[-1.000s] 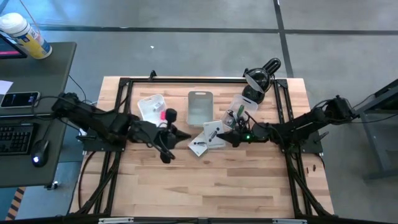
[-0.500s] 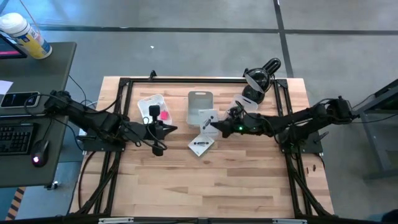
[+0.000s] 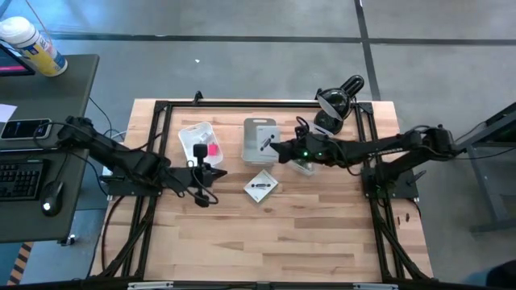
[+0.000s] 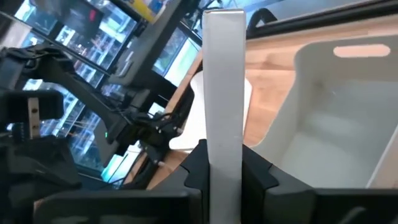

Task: Pick and place items into bin
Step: Put the bottom white card reader box into the gray bin

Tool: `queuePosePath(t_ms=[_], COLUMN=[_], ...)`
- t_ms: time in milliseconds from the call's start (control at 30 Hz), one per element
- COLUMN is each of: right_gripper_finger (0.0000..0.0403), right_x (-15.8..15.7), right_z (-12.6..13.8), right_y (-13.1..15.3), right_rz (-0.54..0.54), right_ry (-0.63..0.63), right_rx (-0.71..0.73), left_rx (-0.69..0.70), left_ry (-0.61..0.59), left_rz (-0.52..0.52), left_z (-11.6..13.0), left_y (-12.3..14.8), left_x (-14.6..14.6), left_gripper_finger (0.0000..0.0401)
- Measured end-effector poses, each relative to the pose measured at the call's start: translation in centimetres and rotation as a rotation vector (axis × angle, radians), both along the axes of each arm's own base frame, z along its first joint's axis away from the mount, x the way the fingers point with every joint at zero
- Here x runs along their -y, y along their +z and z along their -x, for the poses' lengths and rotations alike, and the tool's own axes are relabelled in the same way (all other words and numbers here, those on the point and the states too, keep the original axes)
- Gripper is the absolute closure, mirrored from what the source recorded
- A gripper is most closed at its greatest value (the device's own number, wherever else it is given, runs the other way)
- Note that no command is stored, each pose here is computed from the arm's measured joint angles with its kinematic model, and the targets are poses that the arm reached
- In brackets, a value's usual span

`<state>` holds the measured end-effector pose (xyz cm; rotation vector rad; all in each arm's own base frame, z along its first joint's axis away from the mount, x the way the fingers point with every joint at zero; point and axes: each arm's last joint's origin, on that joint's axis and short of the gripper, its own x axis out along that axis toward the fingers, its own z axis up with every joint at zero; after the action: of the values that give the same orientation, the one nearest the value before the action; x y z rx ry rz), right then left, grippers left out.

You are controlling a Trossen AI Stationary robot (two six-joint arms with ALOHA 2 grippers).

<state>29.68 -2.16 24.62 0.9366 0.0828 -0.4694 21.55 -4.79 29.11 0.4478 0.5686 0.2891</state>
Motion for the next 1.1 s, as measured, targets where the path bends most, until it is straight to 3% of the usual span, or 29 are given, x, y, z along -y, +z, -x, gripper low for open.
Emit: queuePosePath(t_ms=[267, 667, 900, 1100], right_gripper_finger=[0.0363, 0.0362, 0.0364, 0.0366], right_x=[0.5, 2.6, 3.8, 4.5], right_z=[-2.7, -7.5, -7.1, -6.7], right_y=[-1.5, -2.5, -2.4, -2.9], right_rz=[-0.030, -0.030, -0.035, -0.104], right_ry=[-0.020, -0.056, -0.130, -0.167], right_rx=[-0.049, -0.088, -0.184, -0.219], left_rx=[-0.007, -0.003, 0.004, 0.019], left_ry=[0.017, -0.016, 0.009, 0.032], left_rz=[0.049, -0.002, -0.020, -0.043], left_z=[0.6, 1.9, 3.4, 4.0], left_y=[-1.6, -1.2, -0.7, -0.5], left_x=[0.3, 1.3, 1.5, 1.7], left_gripper_finger=[0.0400, 0.0400, 0.0401, 0.0401])
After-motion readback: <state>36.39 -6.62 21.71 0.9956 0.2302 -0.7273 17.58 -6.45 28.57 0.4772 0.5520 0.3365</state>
